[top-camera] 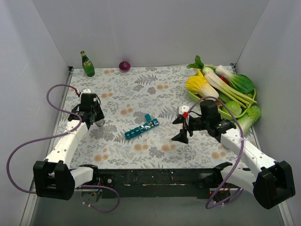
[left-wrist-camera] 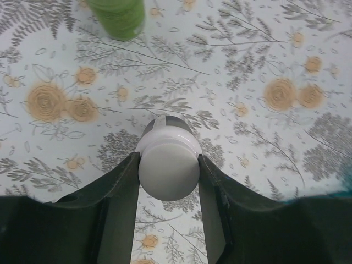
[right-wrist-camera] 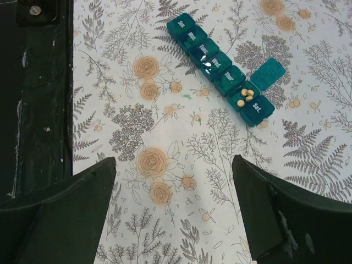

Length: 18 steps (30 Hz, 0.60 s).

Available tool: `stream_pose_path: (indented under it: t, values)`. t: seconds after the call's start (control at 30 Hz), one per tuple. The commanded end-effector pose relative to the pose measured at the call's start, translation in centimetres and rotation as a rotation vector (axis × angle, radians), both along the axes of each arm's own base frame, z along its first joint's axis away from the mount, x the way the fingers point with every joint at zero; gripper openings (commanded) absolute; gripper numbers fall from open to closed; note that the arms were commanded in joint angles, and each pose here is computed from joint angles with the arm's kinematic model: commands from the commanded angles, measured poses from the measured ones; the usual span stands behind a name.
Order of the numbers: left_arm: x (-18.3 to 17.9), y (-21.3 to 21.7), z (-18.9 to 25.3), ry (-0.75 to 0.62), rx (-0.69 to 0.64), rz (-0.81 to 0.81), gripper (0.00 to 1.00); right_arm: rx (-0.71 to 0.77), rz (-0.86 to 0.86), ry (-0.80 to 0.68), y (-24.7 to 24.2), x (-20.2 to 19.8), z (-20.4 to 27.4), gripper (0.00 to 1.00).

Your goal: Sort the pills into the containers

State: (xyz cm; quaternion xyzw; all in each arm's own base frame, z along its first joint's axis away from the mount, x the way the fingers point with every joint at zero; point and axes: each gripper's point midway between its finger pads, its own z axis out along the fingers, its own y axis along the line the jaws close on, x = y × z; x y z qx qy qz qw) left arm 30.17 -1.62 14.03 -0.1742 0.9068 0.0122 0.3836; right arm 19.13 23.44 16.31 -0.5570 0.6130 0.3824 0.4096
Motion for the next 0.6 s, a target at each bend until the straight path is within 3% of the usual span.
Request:
stream_pose_path:
  t: [0.0, 0.13, 0.23, 0.37, 0.4, 0.57]
  values:
    - [1.8, 4.3, 1.3, -0.073, 0.106, 0.128, 0.0, 0.013, -0.011, -0.069, -0.5, 0.3, 0.3, 0.93]
    - [2.6, 6.6, -0.1, -0.03, 0.151, 0.195, 0.0, 0.026, 0.0, -0.056, -0.6, 0.1, 0.1, 0.93]
    - [3.6, 7.9, -0.3, -0.046, 0.177, 0.245, 0.12, 0.032, 0.01, -0.051, -0.5, -0.2, 0.1, 0.93]
    - [3.9, 9.5, -1.8, -0.005, 0.171, 0.288, 0.18, 0.038, 0.013, -0.055, -0.5, -0.3, 0.3, 0.93]
    - [4.0, 9.5, -2.0, -0.006, 0.166, 0.292, 0.29, 0.039, 0.014, -0.055, -0.5, -0.3, 0.3, 0.93]
    - [4.3, 9.8, -1.5, -0.017, 0.151, 0.3, 0.48, 0.04, 0.017, -0.059, -0.6, -0.5, 0.4, 0.93]
